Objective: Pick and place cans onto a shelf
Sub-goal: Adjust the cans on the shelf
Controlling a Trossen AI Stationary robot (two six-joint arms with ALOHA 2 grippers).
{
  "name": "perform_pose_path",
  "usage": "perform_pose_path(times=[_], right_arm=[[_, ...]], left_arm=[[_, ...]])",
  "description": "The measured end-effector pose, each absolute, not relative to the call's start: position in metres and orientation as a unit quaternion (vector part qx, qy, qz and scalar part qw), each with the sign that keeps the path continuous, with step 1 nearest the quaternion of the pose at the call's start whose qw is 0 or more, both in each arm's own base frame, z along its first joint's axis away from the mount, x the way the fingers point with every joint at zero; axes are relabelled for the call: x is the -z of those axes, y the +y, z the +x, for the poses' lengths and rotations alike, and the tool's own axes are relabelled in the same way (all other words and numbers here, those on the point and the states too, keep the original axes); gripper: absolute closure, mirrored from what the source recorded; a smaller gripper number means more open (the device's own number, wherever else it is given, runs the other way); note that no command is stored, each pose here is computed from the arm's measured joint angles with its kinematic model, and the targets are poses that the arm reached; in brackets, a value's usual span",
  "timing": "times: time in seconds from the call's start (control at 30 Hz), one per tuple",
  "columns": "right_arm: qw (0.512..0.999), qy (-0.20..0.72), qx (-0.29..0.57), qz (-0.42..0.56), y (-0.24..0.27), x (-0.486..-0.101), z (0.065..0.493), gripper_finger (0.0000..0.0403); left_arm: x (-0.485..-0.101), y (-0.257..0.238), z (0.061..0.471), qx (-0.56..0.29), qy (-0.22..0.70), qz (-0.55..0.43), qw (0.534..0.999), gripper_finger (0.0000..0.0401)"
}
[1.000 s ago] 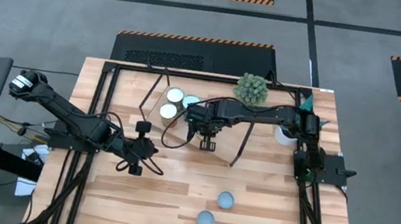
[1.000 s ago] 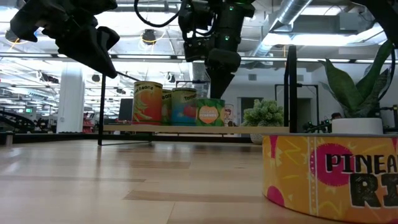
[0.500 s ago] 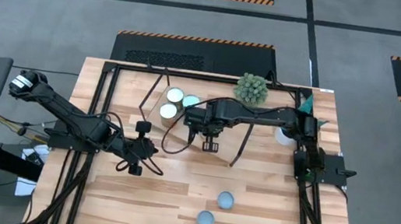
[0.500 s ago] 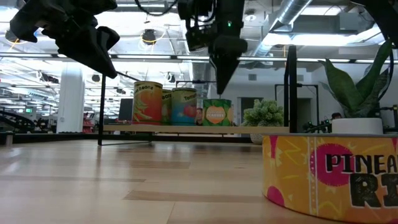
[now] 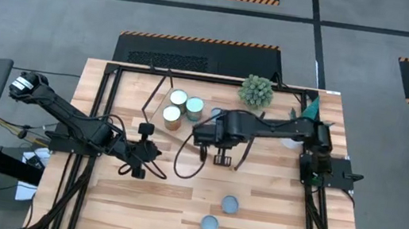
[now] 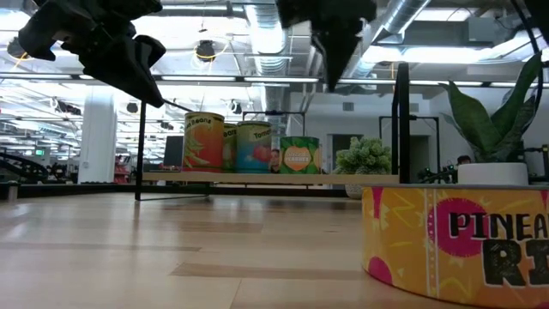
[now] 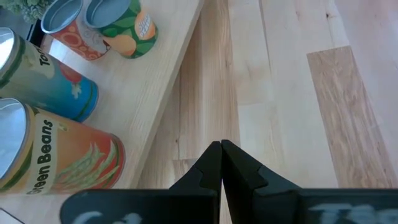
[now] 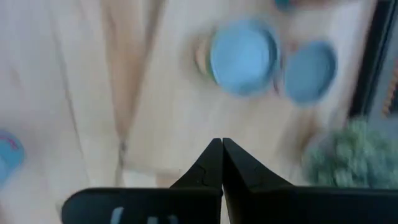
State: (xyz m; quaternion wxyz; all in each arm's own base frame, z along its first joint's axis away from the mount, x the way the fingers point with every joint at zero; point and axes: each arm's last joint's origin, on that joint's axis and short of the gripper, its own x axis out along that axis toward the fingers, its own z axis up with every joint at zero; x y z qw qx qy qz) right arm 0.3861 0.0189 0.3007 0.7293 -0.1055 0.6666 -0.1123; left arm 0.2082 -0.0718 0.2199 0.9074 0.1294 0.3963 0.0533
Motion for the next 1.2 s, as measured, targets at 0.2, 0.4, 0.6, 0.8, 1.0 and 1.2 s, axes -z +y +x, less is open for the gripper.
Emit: perform_pose_path(times=[0.2, 0.4, 0.6, 0.8, 1.0, 1.2], right_arm=[[0.725, 0.671, 0.117, -0.102, 0.011, -0.272, 0.389, 0.0380], [0.697, 0.699, 0.134, -0.087, -0.011, -0.242, 0.383, 0.0386], [0.706, 0.691, 0.132, -0.082, -0.027, -0.227, 0.385, 0.0381], [0.716, 0.682, 0.126, -0.079, -0.033, -0.223, 0.387, 0.0381], [0.725, 0.673, 0.124, -0.081, -0.032, -0.223, 0.390, 0.0386], [0.730, 0.667, 0.124, -0.081, -0.031, -0.223, 0.391, 0.0379]], left_arm=[[-0.220, -0.072, 0.208, -0.054, 0.397, 0.127, 0.908, 0.0401], [-0.220, -0.072, 0.208, -0.052, 0.398, 0.127, 0.907, 0.0401], [-0.220, -0.072, 0.208, -0.052, 0.398, 0.128, 0.907, 0.0401], [-0.220, -0.072, 0.208, -0.053, 0.398, 0.128, 0.907, 0.0401], [-0.220, -0.072, 0.208, -0.053, 0.397, 0.128, 0.907, 0.0401], [-0.220, -0.072, 0.208, -0.053, 0.397, 0.128, 0.907, 0.0401]])
